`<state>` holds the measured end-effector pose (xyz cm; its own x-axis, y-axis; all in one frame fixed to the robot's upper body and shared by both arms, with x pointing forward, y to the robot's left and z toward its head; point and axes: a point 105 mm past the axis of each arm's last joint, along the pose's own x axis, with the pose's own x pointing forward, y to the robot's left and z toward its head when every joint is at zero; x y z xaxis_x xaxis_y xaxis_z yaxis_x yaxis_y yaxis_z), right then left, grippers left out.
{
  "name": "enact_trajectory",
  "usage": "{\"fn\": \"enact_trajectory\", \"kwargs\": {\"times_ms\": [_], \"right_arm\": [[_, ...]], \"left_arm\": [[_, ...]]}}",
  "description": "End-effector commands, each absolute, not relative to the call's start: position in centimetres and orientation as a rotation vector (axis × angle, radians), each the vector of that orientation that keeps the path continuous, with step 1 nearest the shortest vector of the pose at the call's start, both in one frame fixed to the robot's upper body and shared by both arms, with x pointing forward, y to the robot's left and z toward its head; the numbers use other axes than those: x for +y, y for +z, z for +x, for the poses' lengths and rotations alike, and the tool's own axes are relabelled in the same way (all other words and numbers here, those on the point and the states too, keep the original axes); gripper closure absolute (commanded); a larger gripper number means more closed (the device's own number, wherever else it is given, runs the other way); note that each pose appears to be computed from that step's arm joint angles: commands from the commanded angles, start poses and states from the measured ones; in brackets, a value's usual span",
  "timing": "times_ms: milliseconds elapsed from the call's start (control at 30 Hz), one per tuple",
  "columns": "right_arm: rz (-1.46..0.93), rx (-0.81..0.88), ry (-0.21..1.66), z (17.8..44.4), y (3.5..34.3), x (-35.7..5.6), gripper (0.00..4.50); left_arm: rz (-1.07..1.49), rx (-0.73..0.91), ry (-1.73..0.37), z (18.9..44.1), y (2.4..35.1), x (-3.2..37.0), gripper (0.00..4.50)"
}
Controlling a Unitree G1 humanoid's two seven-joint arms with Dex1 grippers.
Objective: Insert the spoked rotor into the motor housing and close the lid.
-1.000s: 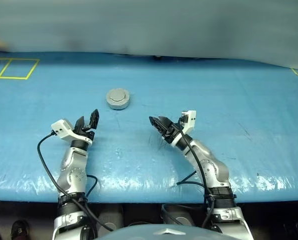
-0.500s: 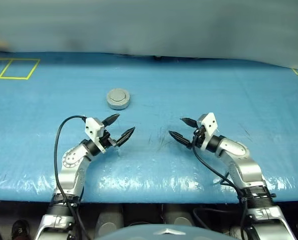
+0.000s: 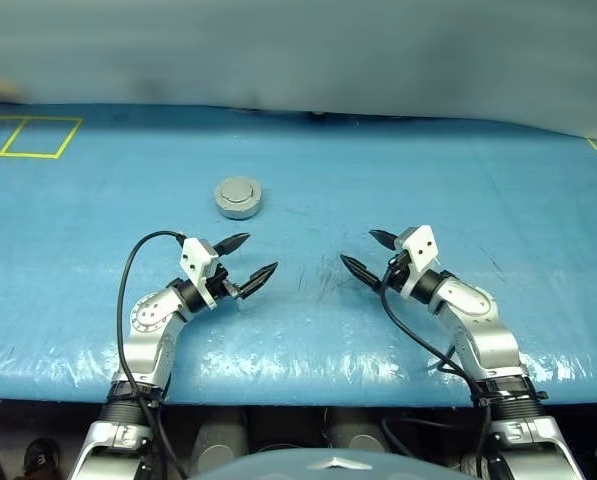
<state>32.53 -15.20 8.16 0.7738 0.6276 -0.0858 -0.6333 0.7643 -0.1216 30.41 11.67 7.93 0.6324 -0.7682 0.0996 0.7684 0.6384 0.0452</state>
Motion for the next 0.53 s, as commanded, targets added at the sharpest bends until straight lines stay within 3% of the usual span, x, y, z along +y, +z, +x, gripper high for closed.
{"fn": "enact_trajectory", "kwargs": {"times_ms": [33, 533], "right_arm": [[-0.171, -0.013, 0.66, 33.27, 9.57, -15.4, 0.02], [-0.187, -0.02, 0.656, 33.91, 9.88, -15.28, 0.02]], "left_arm": [[-0.012, -0.141, -0.876, 30.49, 8.62, 11.52, 0.0], [-0.001, -0.143, -0.874, 30.53, 8.91, 11.64, 0.0]]}}
